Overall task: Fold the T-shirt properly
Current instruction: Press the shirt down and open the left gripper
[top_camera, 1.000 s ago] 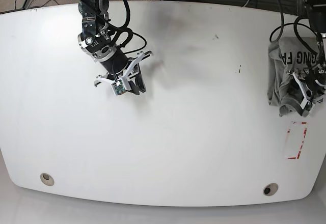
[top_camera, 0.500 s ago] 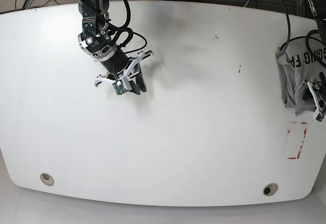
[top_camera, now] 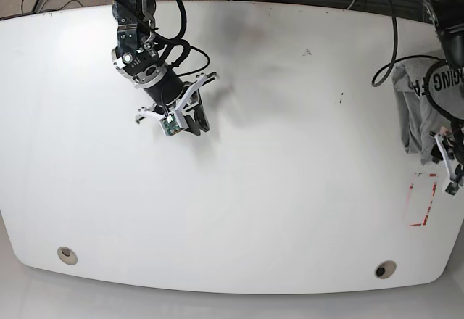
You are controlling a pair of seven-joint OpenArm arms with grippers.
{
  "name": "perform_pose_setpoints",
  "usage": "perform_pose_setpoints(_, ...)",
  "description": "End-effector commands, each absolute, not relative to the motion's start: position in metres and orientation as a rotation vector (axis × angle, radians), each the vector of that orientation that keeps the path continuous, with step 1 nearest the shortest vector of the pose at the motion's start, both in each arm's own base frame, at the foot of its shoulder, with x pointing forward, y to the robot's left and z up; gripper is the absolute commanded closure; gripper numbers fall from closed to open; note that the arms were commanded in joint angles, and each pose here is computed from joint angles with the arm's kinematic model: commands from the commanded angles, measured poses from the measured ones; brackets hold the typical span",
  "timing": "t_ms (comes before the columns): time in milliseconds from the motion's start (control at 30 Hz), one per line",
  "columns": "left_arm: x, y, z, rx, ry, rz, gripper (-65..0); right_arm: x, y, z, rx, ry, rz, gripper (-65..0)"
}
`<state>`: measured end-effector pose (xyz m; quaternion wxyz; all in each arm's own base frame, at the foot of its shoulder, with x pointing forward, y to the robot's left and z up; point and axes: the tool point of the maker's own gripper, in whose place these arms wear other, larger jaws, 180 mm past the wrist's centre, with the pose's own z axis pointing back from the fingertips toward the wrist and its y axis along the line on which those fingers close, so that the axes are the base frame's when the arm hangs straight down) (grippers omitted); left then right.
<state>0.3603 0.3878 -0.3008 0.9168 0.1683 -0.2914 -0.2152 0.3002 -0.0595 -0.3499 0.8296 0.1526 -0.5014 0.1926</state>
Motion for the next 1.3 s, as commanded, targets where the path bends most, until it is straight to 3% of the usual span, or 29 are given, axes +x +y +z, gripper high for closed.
perform_pose_setpoints(0, 0.347, 0.394, -0.287, 0.412, -0.594, -0.419, -34.6, 0.308, -0.058, -0.333, 0.334, -1.125, 0.407, -9.5)
perform_pose_setpoints(367, 0.261, 0.363, -0.327, 0.371, -0.524, -0.286, -34.6, 0.308, -0.058, -0.329, 0.331, -1.137, 0.409, -9.5)
perform_pose_setpoints(767, 0.233, 0.354, -0.392, 0.218, -0.461, -0.219, -34.7, 0.307, -0.059, -0.322, 0.311, -1.122, 0.429, -9.7)
perform_pose_setpoints(1267, 0.199, 0.426, -0.4, 0.281, -0.353, -0.162, -34.6, 0.306, -0.06, -0.318, 0.301, -1.123, 0.435, -9.7)
